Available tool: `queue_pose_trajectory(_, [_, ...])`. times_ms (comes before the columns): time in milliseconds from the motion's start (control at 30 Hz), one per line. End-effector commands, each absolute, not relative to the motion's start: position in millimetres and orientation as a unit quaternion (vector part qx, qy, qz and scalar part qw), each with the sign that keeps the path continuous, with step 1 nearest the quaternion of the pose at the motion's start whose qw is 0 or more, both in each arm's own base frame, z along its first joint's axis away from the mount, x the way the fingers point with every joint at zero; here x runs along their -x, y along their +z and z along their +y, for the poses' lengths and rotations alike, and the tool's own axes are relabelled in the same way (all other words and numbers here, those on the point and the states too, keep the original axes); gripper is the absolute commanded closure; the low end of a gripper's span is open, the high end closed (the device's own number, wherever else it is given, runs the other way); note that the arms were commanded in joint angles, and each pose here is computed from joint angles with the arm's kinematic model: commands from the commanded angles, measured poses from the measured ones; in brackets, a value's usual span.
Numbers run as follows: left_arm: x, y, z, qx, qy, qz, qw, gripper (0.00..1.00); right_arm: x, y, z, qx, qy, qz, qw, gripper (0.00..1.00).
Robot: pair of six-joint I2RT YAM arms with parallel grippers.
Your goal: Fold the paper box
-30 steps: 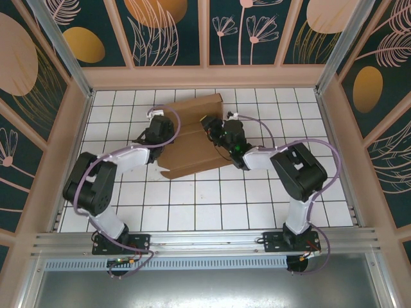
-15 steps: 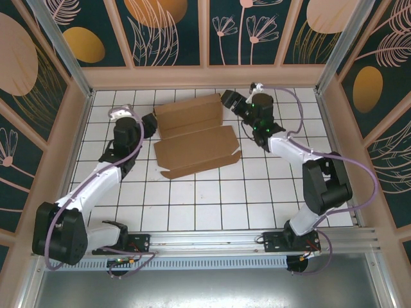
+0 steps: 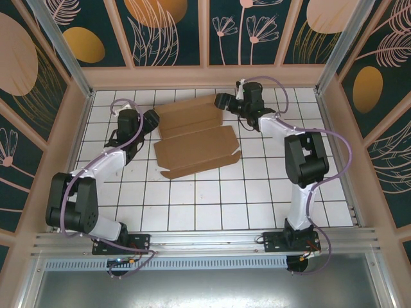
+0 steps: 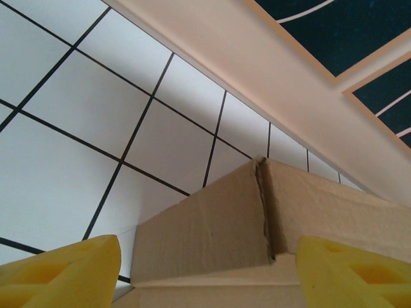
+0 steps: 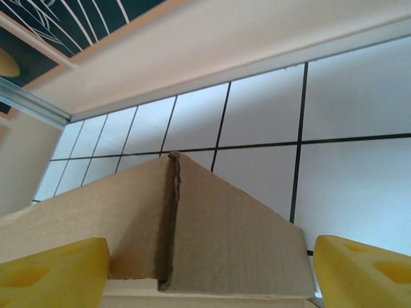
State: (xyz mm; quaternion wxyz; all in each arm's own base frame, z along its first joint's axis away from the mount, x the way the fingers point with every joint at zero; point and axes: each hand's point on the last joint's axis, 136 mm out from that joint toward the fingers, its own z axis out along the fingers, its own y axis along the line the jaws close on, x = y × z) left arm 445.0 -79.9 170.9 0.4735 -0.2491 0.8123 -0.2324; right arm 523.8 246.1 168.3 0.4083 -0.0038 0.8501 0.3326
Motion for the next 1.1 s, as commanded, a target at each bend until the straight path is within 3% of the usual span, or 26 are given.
queue_pose_trajectory(0, [-459,193,-85,0.256,-0.291,0.778,0.494,0.32,-529,184,255,0.025,0.344,0.84,0.418,0.2])
queue_pose_trajectory(300, [-472,180,-97,0.262,-0.332,0.77,0.477,0.45,-534,170,266,0.016,0.362,0.841,0.402,0.3])
queue_pose_trajectory(667, [-467,146,-102,0.288,-0.356,0.771,0.443,0.75,-522,141,269,0.014,0.349,0.856,0.38,0.49])
queue_pose_trajectory(867, [-458,129,-102,0.307,-0.365,0.769,0.425,0.73,-517,133,270,0.012,0.348,0.86,0.373,0.52])
queue_pose_trajectory(1067, [-455,148,-119,0.282,-0.409,0.766,0.409,0.62,-528,156,263,0.019,0.315,0.864,0.391,0.46])
